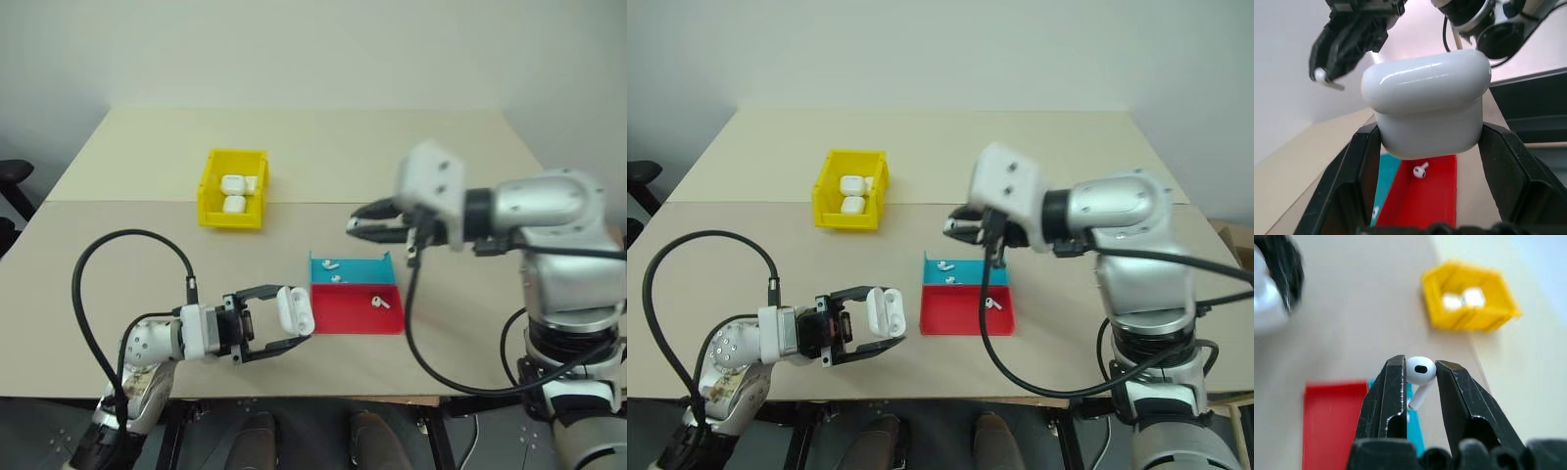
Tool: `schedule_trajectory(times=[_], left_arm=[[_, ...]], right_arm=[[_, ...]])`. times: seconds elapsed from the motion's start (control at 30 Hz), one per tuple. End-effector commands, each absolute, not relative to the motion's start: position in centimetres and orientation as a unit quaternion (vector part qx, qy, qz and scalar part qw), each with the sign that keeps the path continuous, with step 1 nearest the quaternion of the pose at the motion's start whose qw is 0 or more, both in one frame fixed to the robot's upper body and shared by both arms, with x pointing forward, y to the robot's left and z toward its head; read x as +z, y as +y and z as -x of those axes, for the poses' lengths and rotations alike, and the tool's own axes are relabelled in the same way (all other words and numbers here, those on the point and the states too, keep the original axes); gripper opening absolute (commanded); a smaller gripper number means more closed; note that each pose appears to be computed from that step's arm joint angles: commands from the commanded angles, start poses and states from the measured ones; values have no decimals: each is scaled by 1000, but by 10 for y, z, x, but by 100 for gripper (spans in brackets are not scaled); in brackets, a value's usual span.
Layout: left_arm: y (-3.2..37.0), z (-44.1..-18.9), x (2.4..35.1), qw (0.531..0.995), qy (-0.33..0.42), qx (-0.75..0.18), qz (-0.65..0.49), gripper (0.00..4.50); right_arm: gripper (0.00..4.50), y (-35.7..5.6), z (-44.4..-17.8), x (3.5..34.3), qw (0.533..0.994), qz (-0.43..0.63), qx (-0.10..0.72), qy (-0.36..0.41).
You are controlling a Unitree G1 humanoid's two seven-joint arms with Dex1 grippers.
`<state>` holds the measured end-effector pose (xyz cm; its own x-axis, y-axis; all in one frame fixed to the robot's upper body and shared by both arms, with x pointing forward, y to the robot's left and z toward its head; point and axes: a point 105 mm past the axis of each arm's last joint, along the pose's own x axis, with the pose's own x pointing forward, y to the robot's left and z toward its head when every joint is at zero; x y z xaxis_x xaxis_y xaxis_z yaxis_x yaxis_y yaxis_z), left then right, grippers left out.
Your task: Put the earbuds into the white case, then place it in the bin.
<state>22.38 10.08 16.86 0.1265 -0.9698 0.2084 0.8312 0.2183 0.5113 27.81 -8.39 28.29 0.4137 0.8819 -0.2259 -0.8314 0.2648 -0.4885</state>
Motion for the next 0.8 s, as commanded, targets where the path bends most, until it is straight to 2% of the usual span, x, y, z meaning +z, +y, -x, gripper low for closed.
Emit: schedule_trajectory(times=[0.03,0.13,0.3,0.57,0.8], left_arm=[[92,-226,186,723,-271,-627,-102,274],[85,-229,198,710,-283,-639,-84,274],[78,-228,206,685,-284,-665,-92,274],[78,-229,208,685,-287,-662,-101,274],[78,-229,207,697,-282,-652,-102,274]], right_arm=[[109,-86,-255,324,796,177,556,-159],[109,-85,-239,330,772,136,572,-242],[109,-84,-217,314,725,60,612,-309],[109,-72,-213,292,700,74,623,-340],[109,-62,-219,273,688,92,637,-335]])
